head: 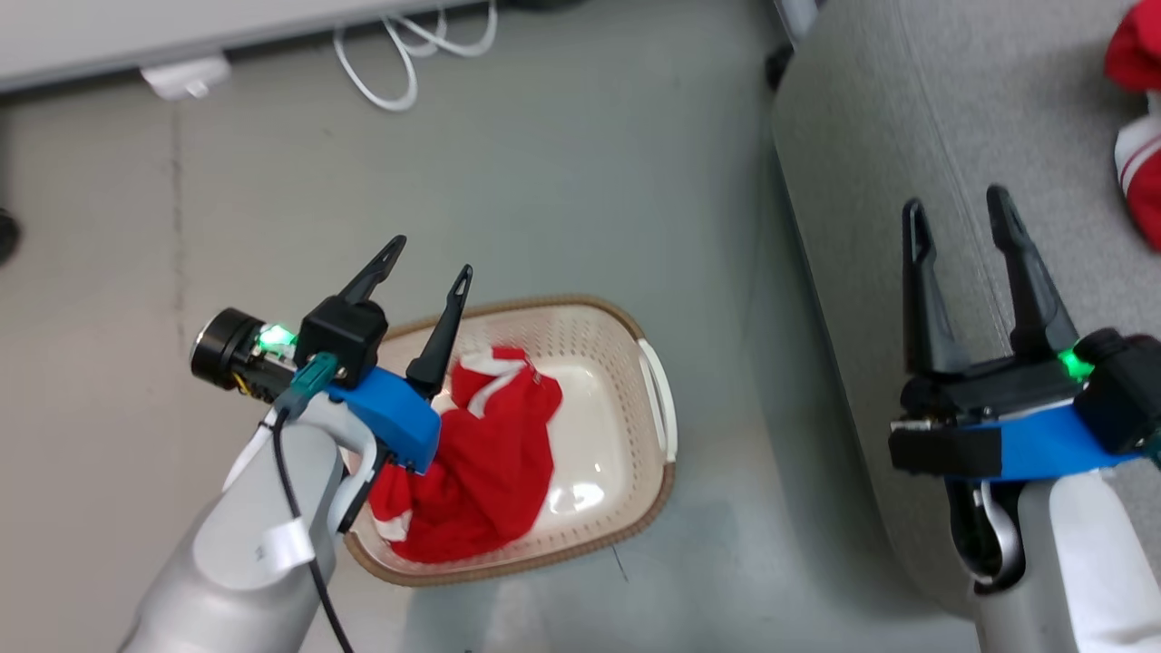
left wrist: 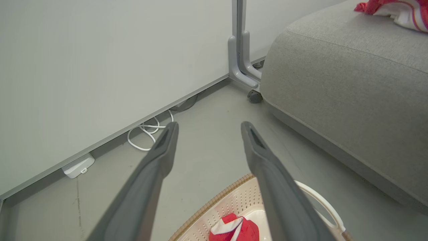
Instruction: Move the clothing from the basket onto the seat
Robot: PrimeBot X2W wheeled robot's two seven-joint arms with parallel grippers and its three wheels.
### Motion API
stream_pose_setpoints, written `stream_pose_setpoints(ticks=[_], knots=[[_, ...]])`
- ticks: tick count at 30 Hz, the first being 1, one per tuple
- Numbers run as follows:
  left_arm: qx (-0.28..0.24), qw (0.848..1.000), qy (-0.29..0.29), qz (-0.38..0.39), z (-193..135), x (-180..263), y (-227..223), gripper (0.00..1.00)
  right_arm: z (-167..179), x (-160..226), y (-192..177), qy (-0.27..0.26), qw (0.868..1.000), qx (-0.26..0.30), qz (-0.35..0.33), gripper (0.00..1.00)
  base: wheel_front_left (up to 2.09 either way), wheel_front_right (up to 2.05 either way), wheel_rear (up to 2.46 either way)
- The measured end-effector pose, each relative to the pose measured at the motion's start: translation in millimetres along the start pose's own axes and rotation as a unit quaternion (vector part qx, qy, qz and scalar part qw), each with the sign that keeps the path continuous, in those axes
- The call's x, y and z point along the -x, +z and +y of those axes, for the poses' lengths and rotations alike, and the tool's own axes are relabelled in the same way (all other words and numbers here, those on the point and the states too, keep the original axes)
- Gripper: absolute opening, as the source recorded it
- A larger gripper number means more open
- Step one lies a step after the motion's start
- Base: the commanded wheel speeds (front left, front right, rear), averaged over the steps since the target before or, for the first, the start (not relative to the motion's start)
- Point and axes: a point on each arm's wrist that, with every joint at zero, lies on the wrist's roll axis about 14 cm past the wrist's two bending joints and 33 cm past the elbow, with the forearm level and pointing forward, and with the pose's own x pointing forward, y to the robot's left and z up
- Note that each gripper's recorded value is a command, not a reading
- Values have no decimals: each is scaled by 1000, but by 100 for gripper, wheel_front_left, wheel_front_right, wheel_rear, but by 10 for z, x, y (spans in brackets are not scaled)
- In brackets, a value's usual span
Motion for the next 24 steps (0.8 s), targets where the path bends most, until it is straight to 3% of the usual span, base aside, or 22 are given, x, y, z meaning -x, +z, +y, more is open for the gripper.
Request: stream_pose_setpoints(ticks=[6,14,24], knots=[[-3,993,-74,94,-268,-296,-683,100,-157,-140,-242,-12,1000,10,17,100,0,0,0],[-14,967,-143,211,-484,-474,-1519,100,-298,-278,-604,-19,999,24,42,100,0,0,0],[-9,931,-169,323,-482,-455,-2384,100,-407,-305,-1055,-22,996,35,77,100,0,0,0]])
